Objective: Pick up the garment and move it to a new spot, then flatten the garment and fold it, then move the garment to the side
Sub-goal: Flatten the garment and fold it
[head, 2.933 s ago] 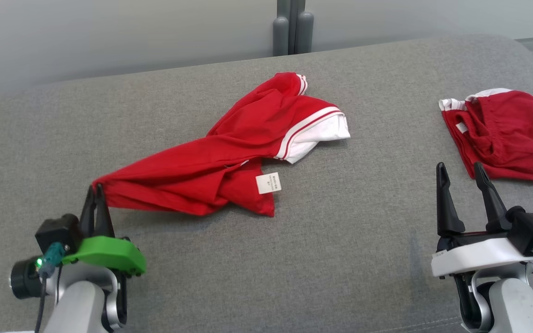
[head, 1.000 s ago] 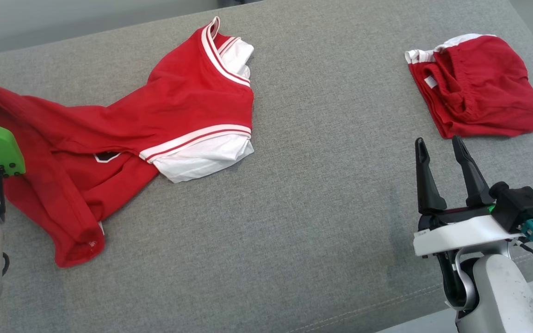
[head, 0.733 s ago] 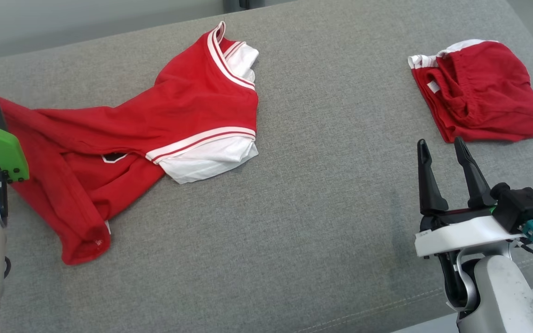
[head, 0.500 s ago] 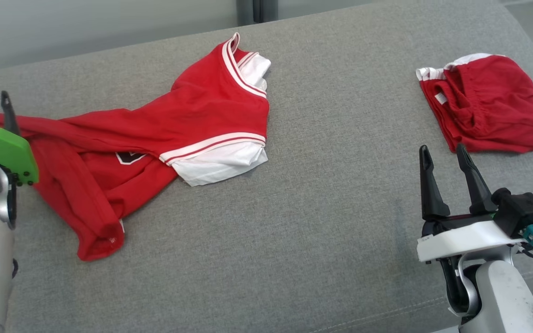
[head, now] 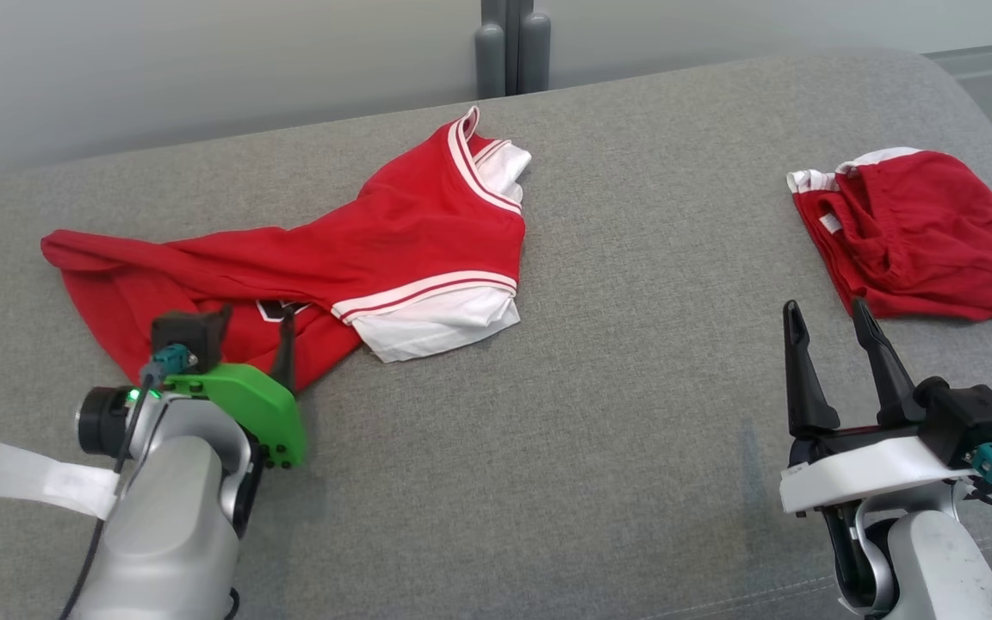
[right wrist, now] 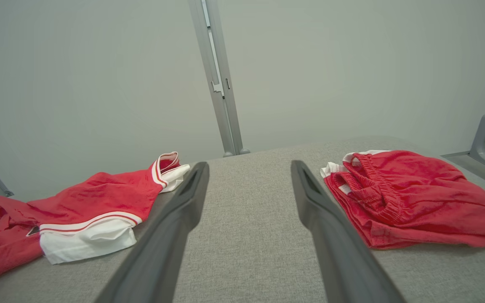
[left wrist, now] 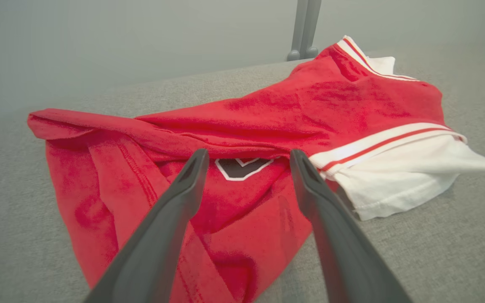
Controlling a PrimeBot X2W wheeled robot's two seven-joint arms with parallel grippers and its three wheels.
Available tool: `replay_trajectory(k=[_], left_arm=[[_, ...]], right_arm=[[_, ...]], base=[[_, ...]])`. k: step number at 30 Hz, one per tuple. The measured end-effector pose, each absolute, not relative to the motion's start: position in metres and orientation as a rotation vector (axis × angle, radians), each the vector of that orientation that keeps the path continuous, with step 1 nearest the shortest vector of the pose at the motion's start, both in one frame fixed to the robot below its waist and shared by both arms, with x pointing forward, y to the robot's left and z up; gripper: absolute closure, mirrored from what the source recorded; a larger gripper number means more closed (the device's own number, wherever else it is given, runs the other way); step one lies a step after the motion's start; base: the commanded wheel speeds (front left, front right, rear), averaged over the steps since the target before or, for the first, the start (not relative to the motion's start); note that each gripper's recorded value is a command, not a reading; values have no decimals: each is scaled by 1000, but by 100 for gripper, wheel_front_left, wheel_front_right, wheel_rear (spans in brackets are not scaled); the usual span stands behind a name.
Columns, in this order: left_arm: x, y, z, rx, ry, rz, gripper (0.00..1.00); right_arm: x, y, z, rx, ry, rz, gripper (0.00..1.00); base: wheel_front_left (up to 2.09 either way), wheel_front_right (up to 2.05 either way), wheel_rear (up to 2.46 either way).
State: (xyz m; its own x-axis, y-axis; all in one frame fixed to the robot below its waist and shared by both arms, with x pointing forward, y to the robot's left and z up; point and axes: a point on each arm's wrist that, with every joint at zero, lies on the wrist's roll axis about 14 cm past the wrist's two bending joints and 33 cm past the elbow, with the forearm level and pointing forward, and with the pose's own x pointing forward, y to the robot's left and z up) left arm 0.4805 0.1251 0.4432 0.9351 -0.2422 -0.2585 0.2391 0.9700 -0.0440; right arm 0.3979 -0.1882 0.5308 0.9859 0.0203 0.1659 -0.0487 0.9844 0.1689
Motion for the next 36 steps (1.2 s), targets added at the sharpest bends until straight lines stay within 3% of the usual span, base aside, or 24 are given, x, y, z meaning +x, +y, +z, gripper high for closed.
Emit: replay_trajectory(k=[8,24,25,29,36], left_arm=[[468,89,409,-106,368,-292,0],[489,60,384,-249,453,-270,0],[490,59,383,-258,458,-272,9],[496,51,391,-266,428,-293,100],[514,30,438,-248,265,-380,100]], right_arm=[[396,-197,526,158,-152,11,0],[394,-225,515,128,-122,-73,0],[394,-226,515,127,-122,-76,0],[395,-229,516,125,-123,-81,0],[396,-230,518,127,-132,-85,0]], base=[[0,0,0],[0,0,0],[0,0,0],[0,0,0],[0,0,0]])
